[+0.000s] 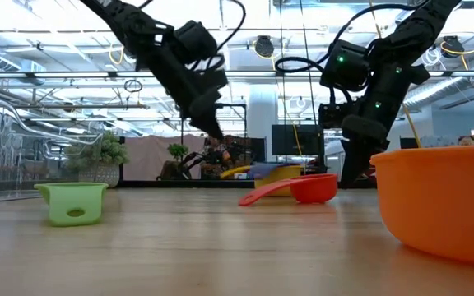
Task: Nest measuring cups in basket
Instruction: Adjust the stacked measuring cup on the table
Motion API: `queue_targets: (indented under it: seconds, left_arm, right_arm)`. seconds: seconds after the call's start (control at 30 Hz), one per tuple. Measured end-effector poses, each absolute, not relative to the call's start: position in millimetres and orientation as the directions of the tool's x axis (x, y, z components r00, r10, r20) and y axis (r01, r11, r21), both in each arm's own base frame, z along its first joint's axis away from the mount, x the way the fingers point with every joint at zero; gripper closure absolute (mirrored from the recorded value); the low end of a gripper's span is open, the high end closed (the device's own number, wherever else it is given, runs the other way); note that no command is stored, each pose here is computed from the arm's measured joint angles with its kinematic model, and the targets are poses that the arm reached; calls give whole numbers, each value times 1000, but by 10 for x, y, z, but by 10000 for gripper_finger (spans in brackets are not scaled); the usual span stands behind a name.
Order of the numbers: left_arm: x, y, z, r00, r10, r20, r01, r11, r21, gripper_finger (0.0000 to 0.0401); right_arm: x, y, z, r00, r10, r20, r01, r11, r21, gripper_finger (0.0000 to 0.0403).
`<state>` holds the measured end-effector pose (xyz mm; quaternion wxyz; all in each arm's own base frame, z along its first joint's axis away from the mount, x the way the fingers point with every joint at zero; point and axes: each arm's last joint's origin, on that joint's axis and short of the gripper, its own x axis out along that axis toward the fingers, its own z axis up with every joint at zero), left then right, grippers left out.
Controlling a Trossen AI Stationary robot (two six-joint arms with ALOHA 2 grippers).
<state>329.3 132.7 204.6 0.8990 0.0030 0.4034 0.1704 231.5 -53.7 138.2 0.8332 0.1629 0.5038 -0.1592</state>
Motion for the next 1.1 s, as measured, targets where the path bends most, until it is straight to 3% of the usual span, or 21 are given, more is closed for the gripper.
queue_targets:
  seconds: [0.2,0.43,0.83,1.1]
  left_arm:
    - [3266,1551,1780,548,304,-779,-321,937,140,395]
    - [3385,1698,1399,571,261,-779,-305,948,94,398]
    - [3431,1671,1530,647,241,-723,-278,958,70,381]
    - [3534,1593,1502,712,175,-681,-190,980,53,380]
  right_arm:
    - [2402,-509,1426,529,-82,-845,386,909,153,403]
    - [2433,-486,1443,556,-83,-827,352,925,144,403]
    - [2360,-498,1671,619,-126,-775,321,941,103,403]
    - [2380,-370,1688,643,-5,-765,237,952,194,403]
